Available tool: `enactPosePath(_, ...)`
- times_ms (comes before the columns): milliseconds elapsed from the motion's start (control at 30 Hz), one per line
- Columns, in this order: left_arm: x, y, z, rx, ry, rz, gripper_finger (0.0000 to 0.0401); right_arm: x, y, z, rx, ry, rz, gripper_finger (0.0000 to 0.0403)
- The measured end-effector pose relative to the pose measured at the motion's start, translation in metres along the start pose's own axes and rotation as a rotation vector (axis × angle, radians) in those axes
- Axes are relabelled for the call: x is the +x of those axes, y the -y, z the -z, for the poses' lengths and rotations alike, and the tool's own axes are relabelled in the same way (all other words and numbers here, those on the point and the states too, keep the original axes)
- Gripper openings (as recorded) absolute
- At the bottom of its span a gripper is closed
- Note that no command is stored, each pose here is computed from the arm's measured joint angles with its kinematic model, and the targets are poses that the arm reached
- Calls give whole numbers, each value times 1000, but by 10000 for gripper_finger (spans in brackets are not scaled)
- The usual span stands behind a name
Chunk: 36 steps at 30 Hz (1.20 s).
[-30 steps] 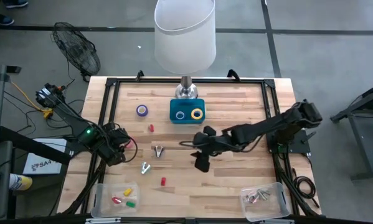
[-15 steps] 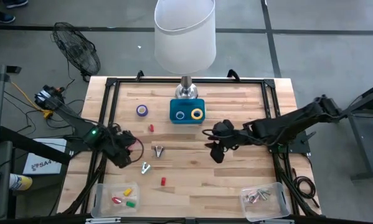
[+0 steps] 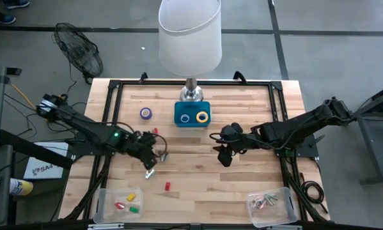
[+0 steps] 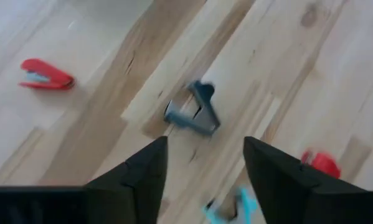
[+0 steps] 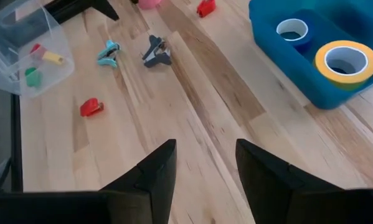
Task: Pick and place Stapler, Stapler remover, tape
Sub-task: Put the black staple remover into the right transparent bin
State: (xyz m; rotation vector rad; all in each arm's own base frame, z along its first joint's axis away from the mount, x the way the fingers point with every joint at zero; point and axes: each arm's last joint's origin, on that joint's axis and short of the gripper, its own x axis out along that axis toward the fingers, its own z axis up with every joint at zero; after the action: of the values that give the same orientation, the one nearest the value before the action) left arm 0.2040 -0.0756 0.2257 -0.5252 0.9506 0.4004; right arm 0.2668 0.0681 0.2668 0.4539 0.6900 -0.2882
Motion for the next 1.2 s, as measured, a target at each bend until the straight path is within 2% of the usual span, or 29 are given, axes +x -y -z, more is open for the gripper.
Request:
enactPosePath(133, 15, 1, -6, -89, -50, 7, 255, 0, 1, 1, -12, -12, 10, 156)
enactPosePath(233, 27, 0, -6, -154, -130, -8, 272, 0, 2, 2, -16, -24, 15, 156)
enactPosePath(433, 45, 2, -2, -220, -169, -64, 275, 0, 3, 4, -34, -43, 26, 156)
enactPosePath(633, 60, 9, -2, -278, -158, -58, 275, 0, 3, 5, -52, -76, 3, 156)
enactPosePath(833, 72, 9, 1, -322, -160, -106, 275, 0, 3, 6, -80, -109, -20, 156)
enactPosePath(1033, 86, 16, 0, -361, -136, -71, 275, 0, 4, 7, -111, -142, -35, 156)
enactPosePath(1200, 95, 17, 2, -380, -136, -82, 275, 0, 8, 8, -139, -172, -30, 156)
